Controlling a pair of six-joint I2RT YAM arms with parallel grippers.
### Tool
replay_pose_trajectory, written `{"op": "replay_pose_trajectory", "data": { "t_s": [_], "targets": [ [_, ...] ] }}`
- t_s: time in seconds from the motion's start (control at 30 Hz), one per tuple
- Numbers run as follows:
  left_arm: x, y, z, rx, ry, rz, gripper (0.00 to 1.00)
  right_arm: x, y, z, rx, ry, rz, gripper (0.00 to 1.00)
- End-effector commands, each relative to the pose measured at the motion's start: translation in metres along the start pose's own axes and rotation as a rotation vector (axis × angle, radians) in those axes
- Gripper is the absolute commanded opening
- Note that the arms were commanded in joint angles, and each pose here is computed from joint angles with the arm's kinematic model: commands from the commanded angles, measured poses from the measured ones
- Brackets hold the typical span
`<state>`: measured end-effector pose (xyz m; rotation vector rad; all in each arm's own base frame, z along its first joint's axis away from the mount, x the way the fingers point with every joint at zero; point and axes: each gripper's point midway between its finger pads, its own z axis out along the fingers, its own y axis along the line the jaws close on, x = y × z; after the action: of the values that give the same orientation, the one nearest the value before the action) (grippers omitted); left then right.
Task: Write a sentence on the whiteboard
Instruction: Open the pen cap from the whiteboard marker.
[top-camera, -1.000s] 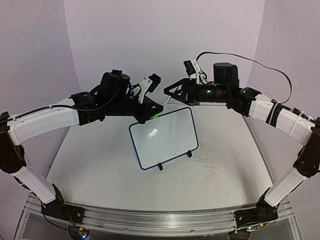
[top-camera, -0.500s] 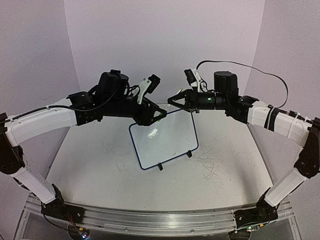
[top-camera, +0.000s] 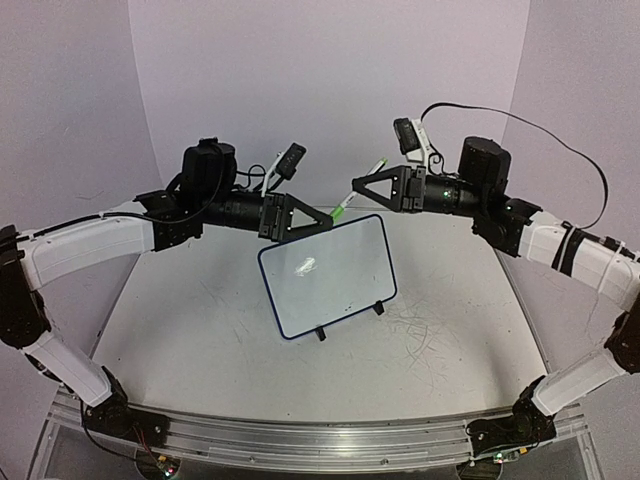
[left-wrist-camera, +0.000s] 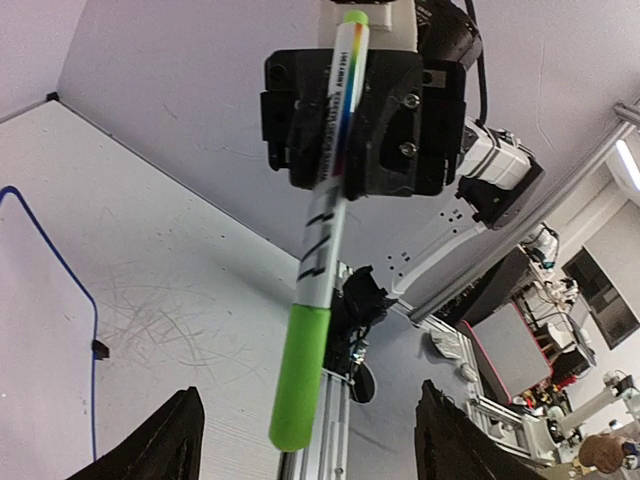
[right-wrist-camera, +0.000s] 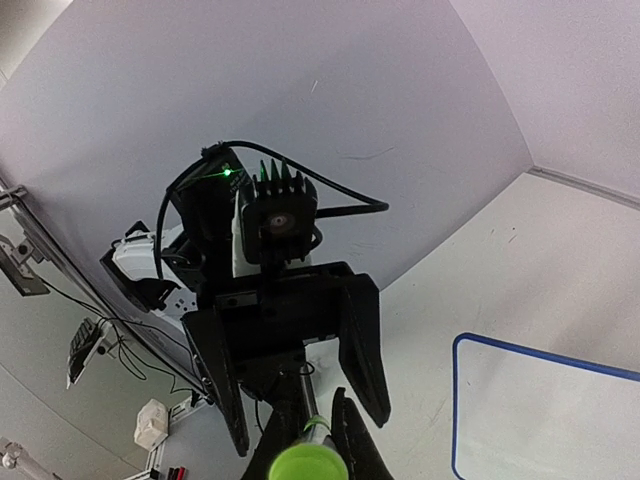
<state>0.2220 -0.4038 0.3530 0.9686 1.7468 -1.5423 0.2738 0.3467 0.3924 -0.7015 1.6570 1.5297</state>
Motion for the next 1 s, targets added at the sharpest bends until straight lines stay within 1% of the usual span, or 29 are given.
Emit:
{"op": "replay_pose_trajectory", "data": {
  "t_s": [0.0, 0.07, 0.17, 0.33, 0.37, 0.43, 0.5, 0.6, 0.67, 0.8, 0.9, 0.97],
  "targets": [
    [-0.011, -0.037, 0.002, 0.182, -0.025, 0.035, 0.72, -0.008, 0.02, -0.005, -0.065, -0.037, -0.045, 0.0],
    [-0.011, -0.038, 0.007, 0.184, -0.025, 0.038, 0.66, -0.007, 0.021, -0.005, -0.079, -0.039, -0.035, 0.0],
    [-0.011, -0.04, 0.014, 0.198, -0.017, 0.037, 0.52, -0.005, 0.021, -0.005, -0.09, -0.04, -0.024, 0.0],
    [-0.01, -0.035, 0.017, 0.183, -0.02, 0.036, 0.4, -0.004, 0.024, -0.006, -0.108, -0.043, -0.019, 0.0],
    [-0.01, -0.034, 0.017, 0.18, -0.02, 0.035, 0.36, -0.004, 0.025, -0.007, -0.111, -0.043, -0.019, 0.0],
    [-0.01, -0.03, 0.017, 0.161, -0.029, 0.035, 0.22, -0.004, 0.026, -0.007, -0.115, -0.043, -0.018, 0.0],
    [-0.011, -0.025, 0.014, 0.13, -0.046, 0.041, 0.12, -0.004, 0.028, -0.008, -0.119, -0.044, -0.015, 0.0],
    [-0.01, -0.019, 0.009, 0.095, -0.062, 0.062, 0.03, -0.008, 0.032, -0.01, -0.124, -0.053, -0.018, 0.0],
    [-0.006, -0.015, 0.004, 0.075, -0.066, 0.068, 0.0, -0.012, 0.035, -0.013, -0.123, -0.064, -0.026, 0.0],
    [0.005, -0.004, -0.007, 0.03, -0.067, 0.066, 0.0, -0.032, 0.032, -0.029, -0.086, -0.121, -0.042, 0.0],
    [0.014, 0.011, -0.02, -0.027, -0.069, 0.044, 0.0, -0.053, 0.014, -0.058, -0.001, -0.199, -0.038, 0.0],
    [0.018, 0.016, -0.032, -0.054, -0.077, 0.032, 0.0, -0.065, -0.007, -0.085, 0.08, -0.259, -0.025, 0.0]
  ]
}}
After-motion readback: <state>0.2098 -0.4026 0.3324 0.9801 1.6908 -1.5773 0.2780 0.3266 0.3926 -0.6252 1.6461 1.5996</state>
